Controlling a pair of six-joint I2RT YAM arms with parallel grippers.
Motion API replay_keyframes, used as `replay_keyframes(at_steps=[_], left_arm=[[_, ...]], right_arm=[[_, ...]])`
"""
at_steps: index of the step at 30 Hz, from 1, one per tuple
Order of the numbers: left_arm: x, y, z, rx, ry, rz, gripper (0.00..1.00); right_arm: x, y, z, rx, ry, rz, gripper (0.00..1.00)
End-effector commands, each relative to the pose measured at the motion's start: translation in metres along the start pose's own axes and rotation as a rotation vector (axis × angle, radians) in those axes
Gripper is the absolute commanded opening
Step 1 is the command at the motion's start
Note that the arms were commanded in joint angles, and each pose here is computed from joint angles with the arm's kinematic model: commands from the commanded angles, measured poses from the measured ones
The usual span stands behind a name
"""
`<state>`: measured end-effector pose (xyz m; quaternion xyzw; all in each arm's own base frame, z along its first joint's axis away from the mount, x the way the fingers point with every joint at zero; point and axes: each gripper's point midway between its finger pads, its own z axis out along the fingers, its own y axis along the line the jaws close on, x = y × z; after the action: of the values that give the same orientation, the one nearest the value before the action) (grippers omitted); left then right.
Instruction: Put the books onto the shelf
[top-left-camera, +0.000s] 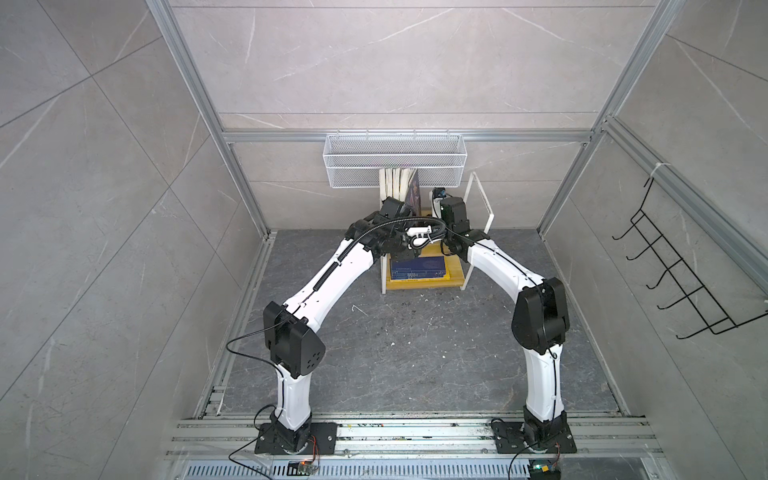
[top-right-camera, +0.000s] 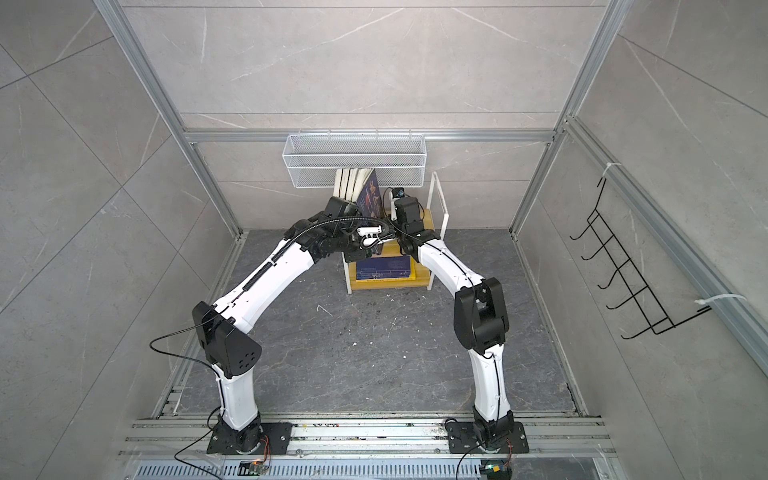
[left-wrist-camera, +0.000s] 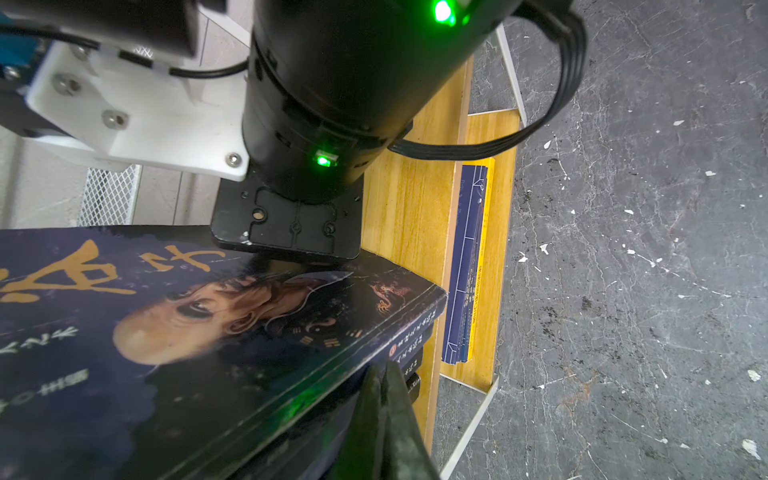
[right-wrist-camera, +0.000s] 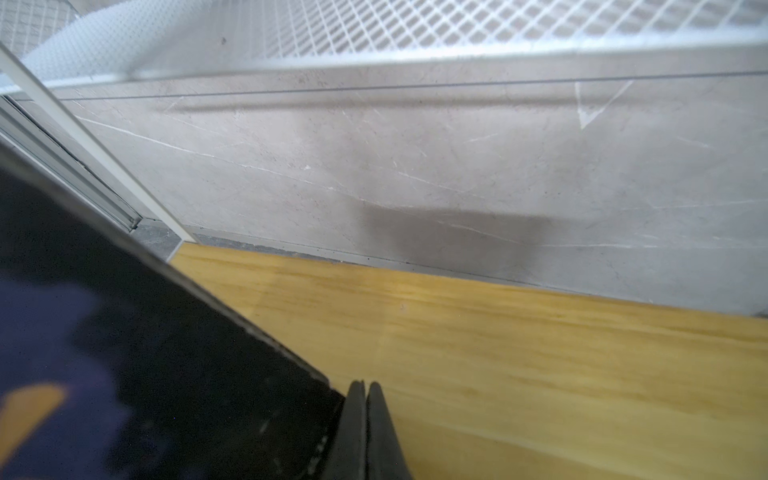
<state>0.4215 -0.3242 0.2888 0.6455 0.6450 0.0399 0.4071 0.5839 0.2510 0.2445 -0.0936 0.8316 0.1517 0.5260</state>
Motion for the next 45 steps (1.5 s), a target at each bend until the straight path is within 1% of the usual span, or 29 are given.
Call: replay_keyframes(at_steps=[1, 4, 6, 9, 13, 15, 17, 19, 21, 23, 24, 25, 26, 27, 30, 33, 36, 38, 42, 45], left_arm=[[-0.009, 0.026, -0.007, -0.086, -0.032, -0.022, 0.0], [-0.01, 0.027, -0.009, -0.087, -0.036, -0.025, 0.0], [-0.014, 0.025, -0.017, -0.076, -0.051, -0.028, 0.0], [-0.027, 0.021, -0.042, -0.061, -0.099, -0.069, 0.0], [-0.044, 0.018, -0.088, -0.044, -0.191, -0.159, 0.01], [-0.048, 0.017, -0.108, -0.038, -0.222, -0.205, 0.07], [-0.049, 0.016, -0.126, -0.037, -0.241, -0.24, 0.19], [-0.046, 0.015, -0.14, -0.037, -0.25, -0.272, 0.34], [-0.04, 0.017, -0.151, -0.042, -0.256, -0.309, 0.43], [-0.025, 0.025, -0.161, -0.053, -0.256, -0.377, 0.5], [-0.016, 0.031, -0.166, -0.062, -0.256, -0.419, 0.55], [-0.005, 0.038, -0.172, -0.074, -0.261, -0.475, 0.61], [0.007, 0.045, -0.18, -0.08, -0.27, -0.532, 0.64], [0.019, 0.051, -0.185, -0.091, -0.274, -0.584, 0.67], [0.065, 0.068, -0.201, -0.15, -0.256, -0.738, 0.74], [0.115, 0.075, -0.211, -0.218, -0.22, -0.909, 0.79], [0.164, 0.067, -0.214, -0.28, -0.165, -1.046, 0.85], [0.195, 0.057, -0.211, -0.319, -0.121, -1.125, 0.99], [0.251, 0.033, -0.2, -0.4, -0.026, -1.245, 1.0], [0.278, 0.014, -0.185, -0.418, 0.018, -1.296, 1.0]], right_arm=[[-0.014, 0.01, -0.003, -0.008, -0.021, -0.035, 0.0], [-0.032, 0.007, -0.013, 0.012, -0.045, -0.051, 0.01], [-0.046, 0.004, -0.024, 0.027, -0.063, -0.05, 0.02], [-0.074, 0.002, -0.05, 0.056, -0.101, -0.071, 0.06], [-0.117, 0.001, -0.105, 0.089, -0.177, -0.107, 0.12], [-0.135, -0.001, -0.136, 0.111, -0.208, -0.127, 0.19], [-0.149, -0.005, -0.167, 0.135, -0.232, -0.15, 0.26], [-0.157, -0.009, -0.198, 0.159, -0.244, -0.172, 0.36], [-0.161, -0.016, -0.226, 0.185, -0.254, -0.188, 0.47], [-0.161, -0.023, -0.254, 0.214, -0.263, -0.208, 0.62], [-0.16, -0.027, -0.266, 0.229, -0.267, -0.214, 0.7], [-0.158, -0.032, -0.279, 0.252, -0.268, -0.219, 0.82], [-0.157, -0.039, -0.291, 0.28, -0.271, -0.225, 0.93], [-0.154, -0.044, -0.303, 0.307, -0.272, -0.231, 0.99], [-0.138, -0.061, -0.329, 0.383, -0.26, -0.247, 0.99], [-0.118, -0.079, -0.348, 0.457, -0.251, -0.238, 0.99], [-0.09, -0.097, -0.36, 0.517, -0.245, -0.224, 0.99], [-0.068, -0.112, -0.364, 0.574, -0.227, -0.207, 0.99], [-0.019, -0.137, -0.358, 0.656, -0.146, -0.171, 0.99], [0.02, -0.144, -0.341, 0.649, -0.123, -0.147, 1.0]])
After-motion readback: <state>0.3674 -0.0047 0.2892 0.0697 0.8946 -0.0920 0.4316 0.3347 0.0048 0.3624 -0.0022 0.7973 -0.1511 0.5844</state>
